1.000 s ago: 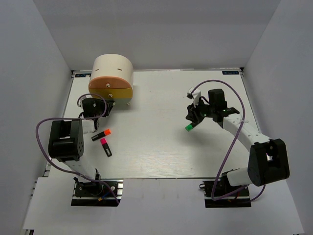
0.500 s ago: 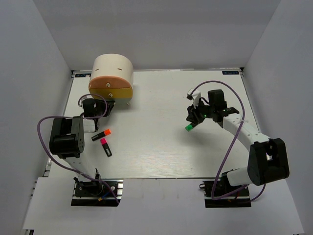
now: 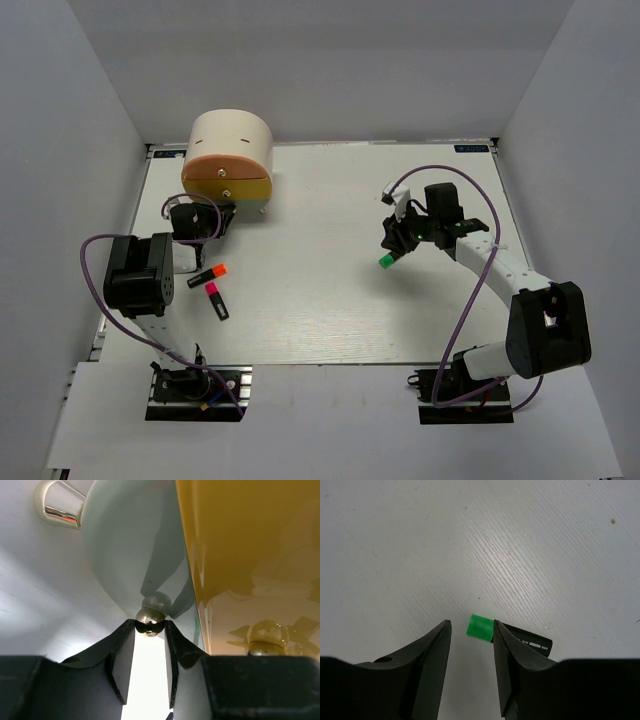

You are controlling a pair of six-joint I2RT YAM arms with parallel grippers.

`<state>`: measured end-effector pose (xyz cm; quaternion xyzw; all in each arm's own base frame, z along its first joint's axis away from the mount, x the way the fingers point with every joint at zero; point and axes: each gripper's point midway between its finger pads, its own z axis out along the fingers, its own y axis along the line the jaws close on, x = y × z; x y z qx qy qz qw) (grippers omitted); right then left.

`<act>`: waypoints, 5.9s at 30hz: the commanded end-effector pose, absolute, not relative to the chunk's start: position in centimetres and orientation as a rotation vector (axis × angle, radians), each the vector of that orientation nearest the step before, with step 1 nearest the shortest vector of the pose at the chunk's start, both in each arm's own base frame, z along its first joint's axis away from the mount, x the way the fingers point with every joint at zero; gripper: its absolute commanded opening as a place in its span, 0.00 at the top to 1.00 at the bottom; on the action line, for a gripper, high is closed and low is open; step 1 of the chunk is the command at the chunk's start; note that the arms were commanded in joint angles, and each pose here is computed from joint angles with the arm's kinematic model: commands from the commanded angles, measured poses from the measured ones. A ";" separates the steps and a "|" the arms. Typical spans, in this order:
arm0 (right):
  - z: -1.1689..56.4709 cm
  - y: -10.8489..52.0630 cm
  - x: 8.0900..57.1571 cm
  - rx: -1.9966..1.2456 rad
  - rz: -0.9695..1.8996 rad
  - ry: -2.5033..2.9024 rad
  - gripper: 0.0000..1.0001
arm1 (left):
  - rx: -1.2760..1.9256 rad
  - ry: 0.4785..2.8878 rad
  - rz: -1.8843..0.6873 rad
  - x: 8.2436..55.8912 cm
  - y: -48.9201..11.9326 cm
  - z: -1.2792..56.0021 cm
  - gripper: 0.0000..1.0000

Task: Sort the stationery into containers
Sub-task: Open the drawer in the storage box, then pick up the pen from the center of the board, then place the pen in the drawer.

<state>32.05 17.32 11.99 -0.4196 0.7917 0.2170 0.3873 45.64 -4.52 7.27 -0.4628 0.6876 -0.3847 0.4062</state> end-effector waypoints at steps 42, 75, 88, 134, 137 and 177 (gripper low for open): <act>10.1 17.6 28.0 -1.719 0.633 1.585 0.34 | -0.971 1.882 -0.911 38.6 -6.0 10.4 0.09; 3.0 13.7 35.4 -2.271 0.381 1.456 0.36 | -0.986 2.188 -0.551 26.0 -4.0 12.8 0.06; 1.8 12.6 33.4 -2.343 0.486 1.552 0.87 | -1.083 2.200 -0.551 23.9 -4.1 11.7 0.02; 21.8 54.1 38.2 -1.375 0.570 1.216 1.00 | -1.267 2.219 -0.559 19.6 -4.6 8.9 0.01; 20.8 54.1 38.4 -1.381 0.562 1.227 1.00 | -1.270 2.230 -0.566 19.4 -4.8 8.8 0.01; 18.1 51.2 38.5 -1.456 0.442 1.179 0.48 | -1.288 2.215 -0.576 20.3 -4.8 9.0 0.01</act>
